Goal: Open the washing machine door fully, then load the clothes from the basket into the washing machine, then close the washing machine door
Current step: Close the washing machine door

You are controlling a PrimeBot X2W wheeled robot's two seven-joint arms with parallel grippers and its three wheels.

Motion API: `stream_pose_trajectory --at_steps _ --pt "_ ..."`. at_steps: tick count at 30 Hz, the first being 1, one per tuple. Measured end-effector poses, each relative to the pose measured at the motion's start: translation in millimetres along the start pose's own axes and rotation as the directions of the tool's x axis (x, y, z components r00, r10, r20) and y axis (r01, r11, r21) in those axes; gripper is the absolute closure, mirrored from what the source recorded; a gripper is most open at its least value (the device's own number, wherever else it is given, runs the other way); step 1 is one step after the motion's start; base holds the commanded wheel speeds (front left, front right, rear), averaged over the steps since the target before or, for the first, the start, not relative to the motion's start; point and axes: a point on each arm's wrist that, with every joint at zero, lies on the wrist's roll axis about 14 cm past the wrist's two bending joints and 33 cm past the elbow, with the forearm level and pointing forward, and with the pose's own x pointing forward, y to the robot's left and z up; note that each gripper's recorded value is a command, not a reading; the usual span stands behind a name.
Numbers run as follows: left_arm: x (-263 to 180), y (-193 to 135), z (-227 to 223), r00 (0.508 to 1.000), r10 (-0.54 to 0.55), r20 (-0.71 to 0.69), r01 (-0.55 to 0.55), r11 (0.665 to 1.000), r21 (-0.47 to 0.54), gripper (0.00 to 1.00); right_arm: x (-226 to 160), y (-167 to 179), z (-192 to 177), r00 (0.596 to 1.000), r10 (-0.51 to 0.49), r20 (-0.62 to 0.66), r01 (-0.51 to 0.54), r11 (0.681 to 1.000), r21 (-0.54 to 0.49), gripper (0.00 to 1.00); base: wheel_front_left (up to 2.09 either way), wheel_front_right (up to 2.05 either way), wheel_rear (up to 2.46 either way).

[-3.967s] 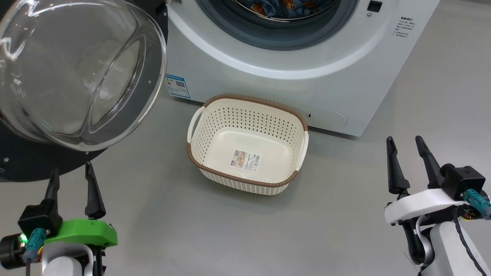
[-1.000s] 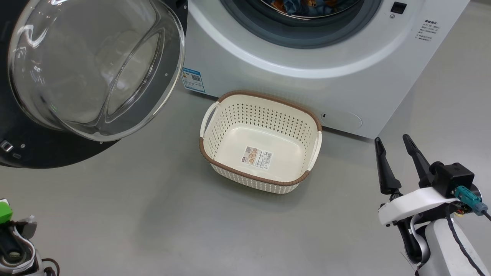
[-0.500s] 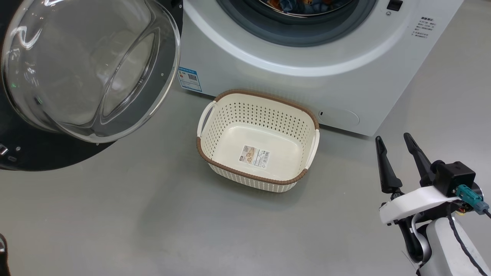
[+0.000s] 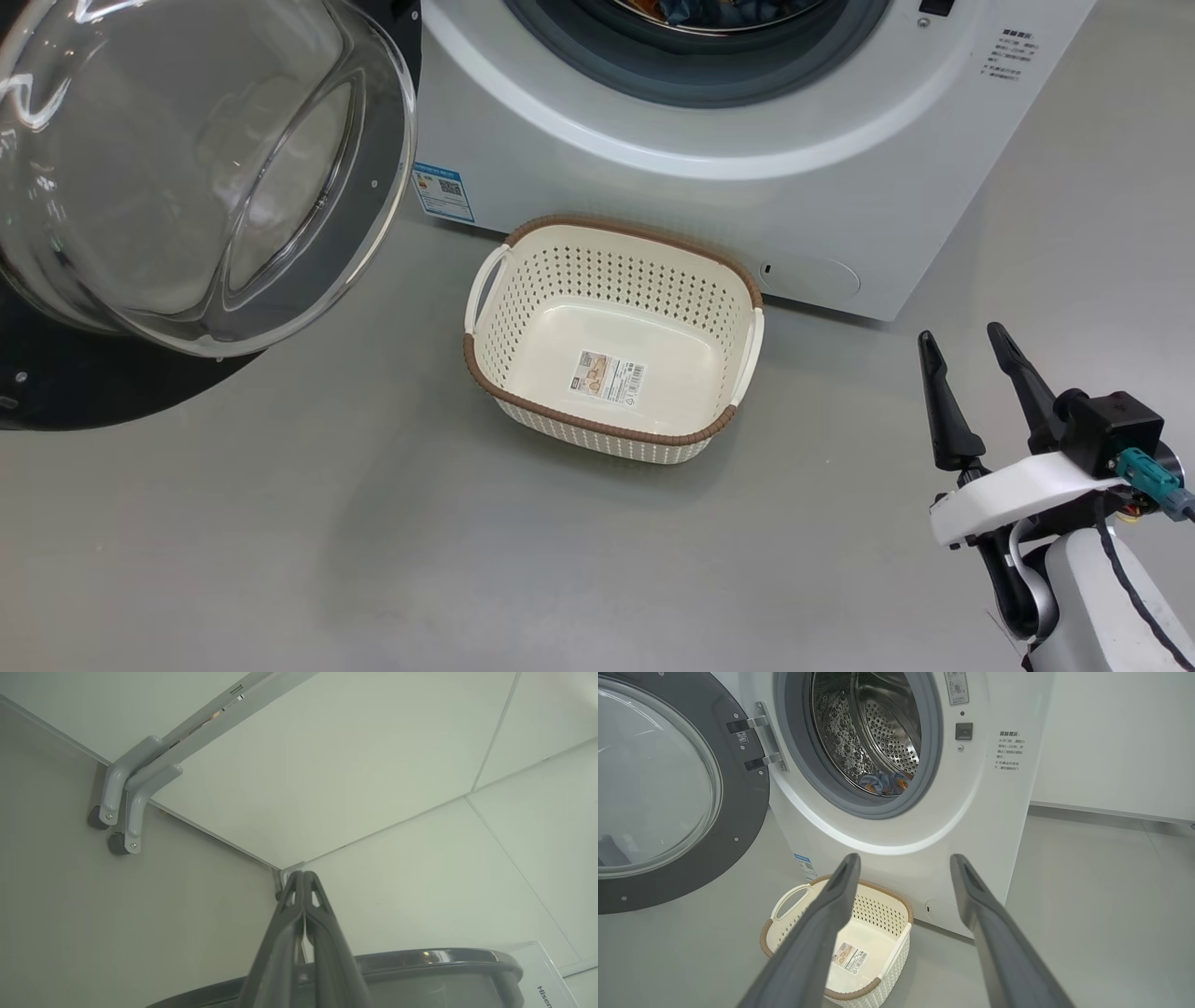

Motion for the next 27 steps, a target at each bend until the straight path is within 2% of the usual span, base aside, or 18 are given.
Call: stream_pose_trajectory --at_steps 7,14,27 --pt "15.5 -7.7 -3.0 0.999 0.008 -0.033 -0.011 0.995 -0.094 1.0 -1.5 -6.8 -4.5 1.0 -0.01 -0.013 0.01 1.0 0.001 0.0 0.0 0.0 0.0" --pt "25.2 -10.0 -8.0 0.997 0.02 -0.08 -0.03 0.992 -0.126 1.0 4.0 -11.5 -0.2 1.0 -0.011 0.001 0.011 1.0 -0.003 0.0 0.0 0.0 0.0" --pt "32.6 -8.7 -34.3 0.974 0.041 -0.224 -0.061 0.995 -0.082 1.0 3.2 -26.3 -3.6 0.999 -0.038 -0.01 0.037 0.999 -0.009 0.0 0.0 0.0 0.0"
